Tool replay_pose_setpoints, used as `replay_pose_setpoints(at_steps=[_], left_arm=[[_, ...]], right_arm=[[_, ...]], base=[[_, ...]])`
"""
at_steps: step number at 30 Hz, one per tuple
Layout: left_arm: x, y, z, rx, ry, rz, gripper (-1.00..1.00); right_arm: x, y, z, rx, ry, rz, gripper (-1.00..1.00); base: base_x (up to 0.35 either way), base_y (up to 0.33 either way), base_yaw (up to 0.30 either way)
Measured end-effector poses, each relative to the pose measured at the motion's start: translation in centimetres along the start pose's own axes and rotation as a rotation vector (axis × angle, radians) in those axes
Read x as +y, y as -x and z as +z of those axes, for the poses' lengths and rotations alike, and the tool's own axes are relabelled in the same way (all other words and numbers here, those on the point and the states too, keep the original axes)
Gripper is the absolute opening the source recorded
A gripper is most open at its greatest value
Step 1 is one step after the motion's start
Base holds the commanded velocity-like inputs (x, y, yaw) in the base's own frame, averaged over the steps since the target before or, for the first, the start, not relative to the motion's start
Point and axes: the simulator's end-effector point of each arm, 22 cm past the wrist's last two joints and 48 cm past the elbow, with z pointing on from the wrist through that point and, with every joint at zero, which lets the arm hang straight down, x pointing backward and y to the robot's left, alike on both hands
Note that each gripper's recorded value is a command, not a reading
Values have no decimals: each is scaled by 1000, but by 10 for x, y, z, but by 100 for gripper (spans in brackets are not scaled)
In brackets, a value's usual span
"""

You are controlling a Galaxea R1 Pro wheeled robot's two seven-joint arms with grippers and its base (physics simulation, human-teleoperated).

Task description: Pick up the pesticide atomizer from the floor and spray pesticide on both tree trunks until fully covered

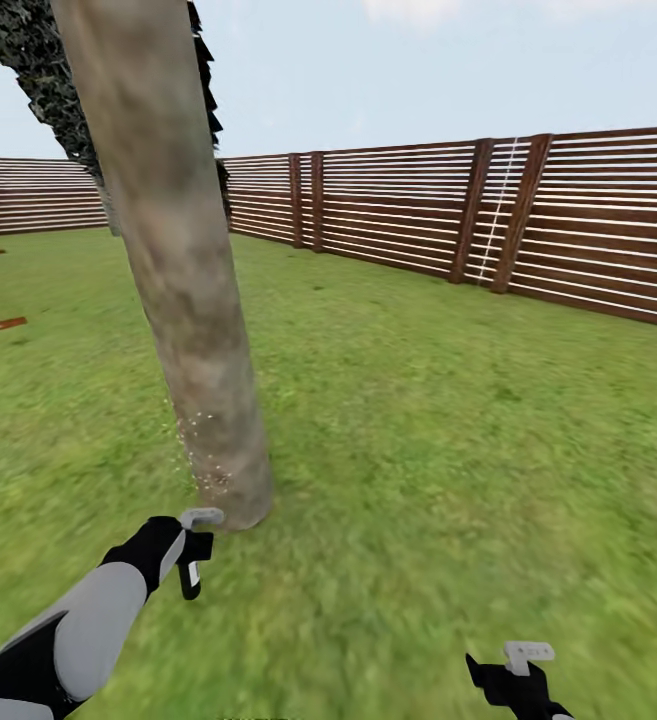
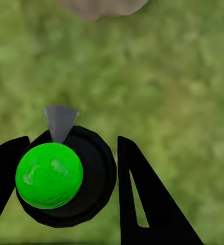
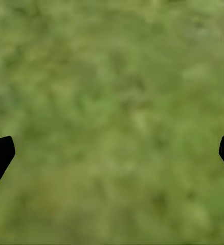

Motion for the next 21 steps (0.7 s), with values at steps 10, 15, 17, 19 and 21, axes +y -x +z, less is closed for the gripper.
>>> replay_pose_setpoints(at_steps=[10,15,17,19,21], left_arm=[[0,0,0,-3,-1,-1,-100],[-1,0,0,-2,-2,-1,-100],[-1,0,0,-2,-2,-1,-100],[-1,0,0,-2,-3,-3,-100],[-1,0,0,-1,-3,-4,-100]], right_arm=[[0,0,0,0,0,0,100],[0,0,0,0,0,0,100],[0,0,0,0,0,0,100],[0,0,0,0,0,0,100],[0,0,0,0,0,0,100]], base=[[35,-47,221],[59,-260,5],[2,-277,7],[0,-279,165],[0,-279,247]])
